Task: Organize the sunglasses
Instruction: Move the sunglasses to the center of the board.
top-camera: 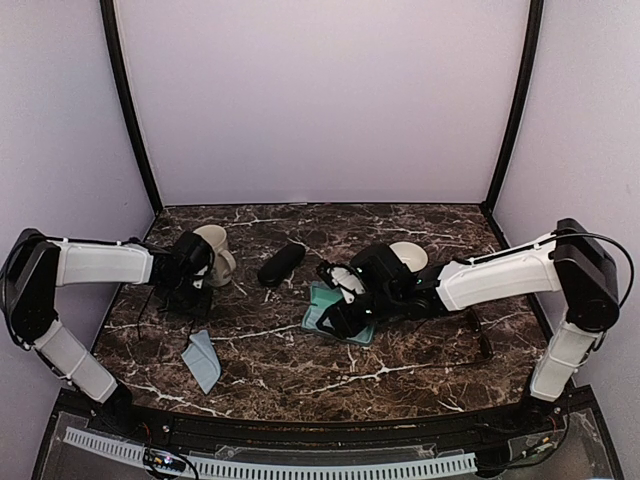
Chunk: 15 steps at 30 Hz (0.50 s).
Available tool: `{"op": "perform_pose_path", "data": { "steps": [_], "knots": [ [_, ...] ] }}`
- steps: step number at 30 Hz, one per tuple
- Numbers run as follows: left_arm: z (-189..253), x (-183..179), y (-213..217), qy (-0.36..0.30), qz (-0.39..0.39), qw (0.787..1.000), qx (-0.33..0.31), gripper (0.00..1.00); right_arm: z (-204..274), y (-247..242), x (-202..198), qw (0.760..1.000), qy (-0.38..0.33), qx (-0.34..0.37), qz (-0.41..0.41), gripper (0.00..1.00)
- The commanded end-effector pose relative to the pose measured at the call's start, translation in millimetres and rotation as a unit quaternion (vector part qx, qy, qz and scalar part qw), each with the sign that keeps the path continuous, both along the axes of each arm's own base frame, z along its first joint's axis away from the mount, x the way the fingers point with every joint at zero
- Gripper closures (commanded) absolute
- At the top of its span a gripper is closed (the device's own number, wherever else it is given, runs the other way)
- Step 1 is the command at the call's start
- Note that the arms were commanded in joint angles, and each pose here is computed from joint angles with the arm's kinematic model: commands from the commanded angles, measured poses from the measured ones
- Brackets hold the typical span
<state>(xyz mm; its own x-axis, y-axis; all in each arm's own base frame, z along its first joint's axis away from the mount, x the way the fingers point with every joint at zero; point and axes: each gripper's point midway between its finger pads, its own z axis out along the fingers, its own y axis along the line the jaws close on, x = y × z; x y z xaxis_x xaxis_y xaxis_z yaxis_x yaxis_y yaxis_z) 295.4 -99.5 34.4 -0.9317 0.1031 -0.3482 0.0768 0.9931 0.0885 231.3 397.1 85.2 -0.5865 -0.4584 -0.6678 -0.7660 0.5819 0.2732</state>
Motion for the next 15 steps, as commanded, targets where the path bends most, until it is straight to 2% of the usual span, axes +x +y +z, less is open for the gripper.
{"op": "perform_pose_path", "data": {
  "steps": [1,9,12,15],
  "knots": [
    [23,-4,6,-0.007,-0.002,1.000,0.005,0.98,10,7,7,1.000,-0.007,0.026,-0.005,0.47],
    [88,-17,-10,-0.043,-0.040,0.998,0.002,1.00,22,-4,16,0.999,-0.034,0.019,-0.028,0.47],
    [112,-25,-42,-0.071,-0.078,0.994,-0.035,1.00,30,-9,20,0.998,-0.035,0.026,-0.035,0.47],
    [120,-43,-95,-0.078,-0.142,0.982,-0.101,1.00,42,-15,22,0.998,-0.038,0.033,-0.035,0.47]
  ]
}}
